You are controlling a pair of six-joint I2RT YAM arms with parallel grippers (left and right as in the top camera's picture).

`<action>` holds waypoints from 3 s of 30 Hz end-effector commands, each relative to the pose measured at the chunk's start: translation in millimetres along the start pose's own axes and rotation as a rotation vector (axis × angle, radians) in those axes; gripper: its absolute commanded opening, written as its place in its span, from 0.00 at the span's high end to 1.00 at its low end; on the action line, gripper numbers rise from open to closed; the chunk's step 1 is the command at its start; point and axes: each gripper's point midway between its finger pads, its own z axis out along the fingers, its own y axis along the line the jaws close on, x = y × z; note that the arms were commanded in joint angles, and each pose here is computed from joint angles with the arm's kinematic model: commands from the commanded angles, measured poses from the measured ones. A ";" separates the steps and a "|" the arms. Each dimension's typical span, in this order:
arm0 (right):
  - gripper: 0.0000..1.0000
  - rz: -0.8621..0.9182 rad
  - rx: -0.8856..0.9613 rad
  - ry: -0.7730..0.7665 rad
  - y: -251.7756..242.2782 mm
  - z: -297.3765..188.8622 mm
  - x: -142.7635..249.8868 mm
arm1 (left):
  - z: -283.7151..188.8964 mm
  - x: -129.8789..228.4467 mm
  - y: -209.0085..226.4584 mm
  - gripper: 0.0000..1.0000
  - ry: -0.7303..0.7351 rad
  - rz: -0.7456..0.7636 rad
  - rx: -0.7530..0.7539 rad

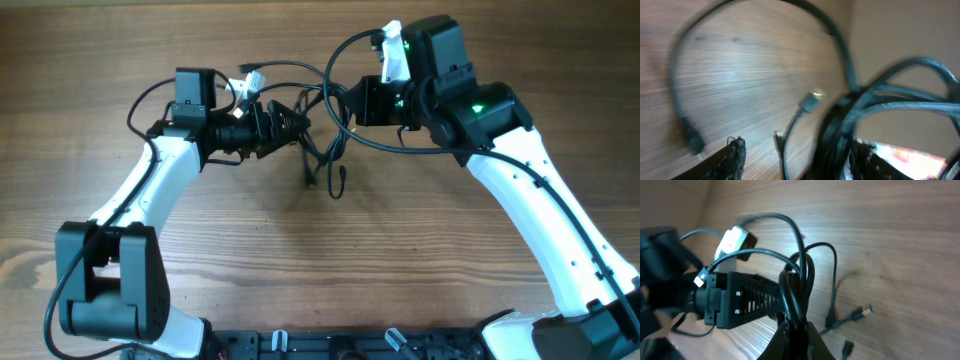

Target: Untangle cables

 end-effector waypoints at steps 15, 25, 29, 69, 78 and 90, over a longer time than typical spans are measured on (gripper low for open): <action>0.96 -0.001 0.020 0.042 -10.6 21.5 4.2 | -13.2 -7.4 -35.2 0.27 0.001 0.252 0.195; 0.96 -0.030 -0.066 0.079 2.0 29.5 8.6 | 31.7 21.5 -38.6 0.27 0.062 0.334 0.086; 0.96 -0.030 -0.066 0.079 1.9 29.5 8.6 | 34.5 28.7 -25.6 0.39 0.082 0.322 0.024; 0.96 -0.030 -0.156 0.115 17.4 27.2 14.6 | 56.7 2.9 -5.6 0.79 -0.121 0.192 -0.241; 0.96 -0.024 -0.140 0.122 14.2 27.5 16.7 | 45.6 -11.4 5.3 0.89 -0.185 0.083 -0.271; 0.57 -0.060 -0.020 0.089 -8.0 32.6 11.7 | 36.4 -16.8 14.6 0.92 -0.197 0.051 -0.289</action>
